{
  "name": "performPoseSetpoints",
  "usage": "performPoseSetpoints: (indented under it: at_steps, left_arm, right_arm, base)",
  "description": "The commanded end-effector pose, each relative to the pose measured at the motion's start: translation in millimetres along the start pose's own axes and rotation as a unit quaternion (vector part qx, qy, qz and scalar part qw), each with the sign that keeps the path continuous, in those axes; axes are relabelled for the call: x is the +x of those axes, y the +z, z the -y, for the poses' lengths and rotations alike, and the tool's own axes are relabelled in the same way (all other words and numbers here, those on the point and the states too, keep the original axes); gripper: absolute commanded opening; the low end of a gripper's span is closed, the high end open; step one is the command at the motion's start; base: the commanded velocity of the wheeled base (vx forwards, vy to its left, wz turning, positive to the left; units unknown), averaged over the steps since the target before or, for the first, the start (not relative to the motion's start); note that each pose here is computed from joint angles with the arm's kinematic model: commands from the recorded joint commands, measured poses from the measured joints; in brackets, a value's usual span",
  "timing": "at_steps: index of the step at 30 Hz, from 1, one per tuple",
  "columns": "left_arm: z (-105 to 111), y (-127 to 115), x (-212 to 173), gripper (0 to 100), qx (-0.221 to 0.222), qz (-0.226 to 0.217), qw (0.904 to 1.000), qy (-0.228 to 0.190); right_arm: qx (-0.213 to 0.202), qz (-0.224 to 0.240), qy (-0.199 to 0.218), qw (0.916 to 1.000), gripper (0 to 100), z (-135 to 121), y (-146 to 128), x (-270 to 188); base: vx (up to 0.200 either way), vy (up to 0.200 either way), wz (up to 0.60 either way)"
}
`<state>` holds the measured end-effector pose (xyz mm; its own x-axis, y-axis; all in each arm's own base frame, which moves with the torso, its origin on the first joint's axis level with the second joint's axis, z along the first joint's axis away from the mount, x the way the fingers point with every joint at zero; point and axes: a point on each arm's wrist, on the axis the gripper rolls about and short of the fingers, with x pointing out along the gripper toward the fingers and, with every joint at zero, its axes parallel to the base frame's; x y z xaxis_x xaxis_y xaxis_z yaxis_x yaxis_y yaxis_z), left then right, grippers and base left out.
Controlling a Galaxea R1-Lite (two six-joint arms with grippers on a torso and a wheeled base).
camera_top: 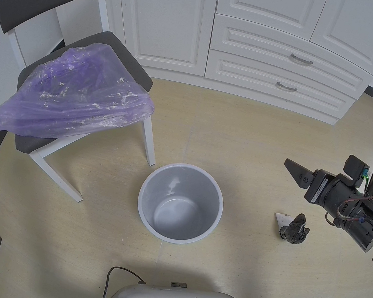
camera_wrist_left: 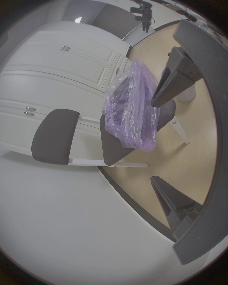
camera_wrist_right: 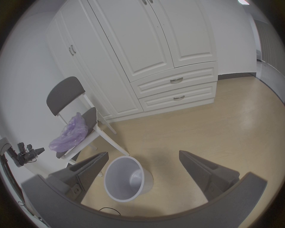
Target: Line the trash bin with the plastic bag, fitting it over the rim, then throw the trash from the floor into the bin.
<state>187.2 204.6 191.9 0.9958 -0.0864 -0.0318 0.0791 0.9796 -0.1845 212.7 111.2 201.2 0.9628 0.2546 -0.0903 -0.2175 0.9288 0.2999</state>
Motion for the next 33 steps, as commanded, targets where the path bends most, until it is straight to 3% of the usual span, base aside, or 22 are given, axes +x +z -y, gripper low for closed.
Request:
performPoseSetpoints:
  at_steps: [1,7,16,28,33]
  left_arm:
    - [-7.5,-1.7,3.7,100,-0.029,-0.004,0.9996,0.001]
    - [-8.3,11.4,6.0,100,-0.085,-0.005,0.9964,0.001]
    - [-24.0,4.0,24.8,100,-0.148,-0.050,0.9877,-0.001]
    - [-26.6,-8.8,40.1,100,-0.160,-0.067,0.9849,-0.010]
    - [-28.8,-14.6,54.6,100,-0.151,-0.064,0.9862,0.025]
  right_arm:
    - [-0.003,-0.006,-0.013,0.9999,100,-0.7,1.4,2.5]
    - [-0.005,-0.014,-0.039,0.9991,100,-2.3,8.7,0.2]
    - [-0.002,-0.038,-0.044,0.9983,100,-5.1,8.1,2.5]
    - [-0.003,-0.044,-0.046,0.9979,100,-4.8,4.5,5.9]
    - [-0.002,-0.043,-0.046,0.9980,100,-5.1,4.6,6.7]
  base:
    - [0.000,0.000,0.00]
    - [0.000,0.000,0.00]
    - [0.000,0.000,0.00]
    - [0.000,0.000,0.00]
    - [0.000,0.000,0.00]
